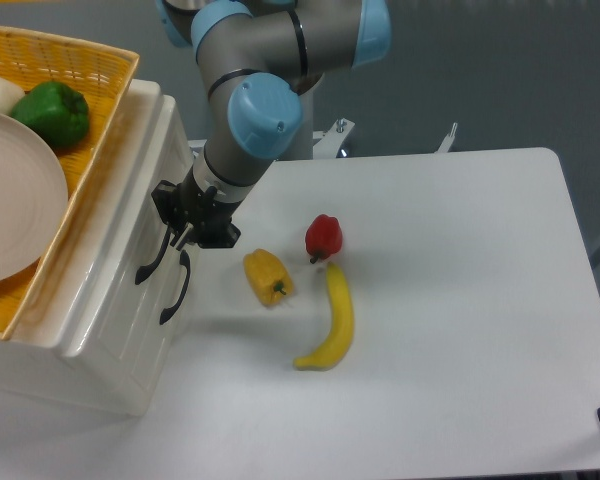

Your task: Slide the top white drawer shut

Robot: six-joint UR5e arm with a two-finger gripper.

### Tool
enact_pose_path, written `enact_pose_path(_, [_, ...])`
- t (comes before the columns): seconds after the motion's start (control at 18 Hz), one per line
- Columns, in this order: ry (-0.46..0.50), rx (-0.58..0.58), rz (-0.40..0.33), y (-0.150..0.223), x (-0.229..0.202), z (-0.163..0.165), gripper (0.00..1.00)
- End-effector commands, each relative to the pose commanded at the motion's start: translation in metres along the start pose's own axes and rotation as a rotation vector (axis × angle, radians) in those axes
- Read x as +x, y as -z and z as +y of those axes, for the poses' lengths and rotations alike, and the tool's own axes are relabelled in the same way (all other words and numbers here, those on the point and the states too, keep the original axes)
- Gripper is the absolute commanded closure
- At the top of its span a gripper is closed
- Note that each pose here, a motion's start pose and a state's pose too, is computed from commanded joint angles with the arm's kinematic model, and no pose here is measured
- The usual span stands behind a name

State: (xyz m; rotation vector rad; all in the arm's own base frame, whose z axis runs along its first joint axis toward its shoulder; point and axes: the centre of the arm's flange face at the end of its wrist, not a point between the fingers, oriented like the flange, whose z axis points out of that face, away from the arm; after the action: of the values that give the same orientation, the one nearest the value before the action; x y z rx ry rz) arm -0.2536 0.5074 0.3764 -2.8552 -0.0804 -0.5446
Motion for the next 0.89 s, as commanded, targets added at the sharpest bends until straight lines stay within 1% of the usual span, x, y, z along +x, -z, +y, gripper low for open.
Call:
enact_pose_path(0.11, [0.033,0.020,-0.028,0.018,-0.023,0.005,0.31])
enact_pose_path(0.17, [0.048,0.034,-0.041,0.028,-0.033,0.007,0.24])
enact_pose_path(0.28, [0.056,0.062,-0.074,0.051,-0.053,0.011,0.00])
enact_pose_path(0.39, [0.060,0.059,-0.116,0.067,-0.072,0.020,0.00])
enact_pose_path(0.56, [0.079,-0.013,-0.188,0.075,-0.100,0.046,0.00])
enact_pose_path(0.67, [0.040,-0.030,-0.208,0.081,-0.114,0.057,0.00])
enact_pose_path(0.78, [0.002,-0.032,-0.221,0.087,-0.139,0.066,0.00])
enact_pose_path(0.89, [0.024,-0.022,-0.265,0.097,-0.161,0.079,0.00])
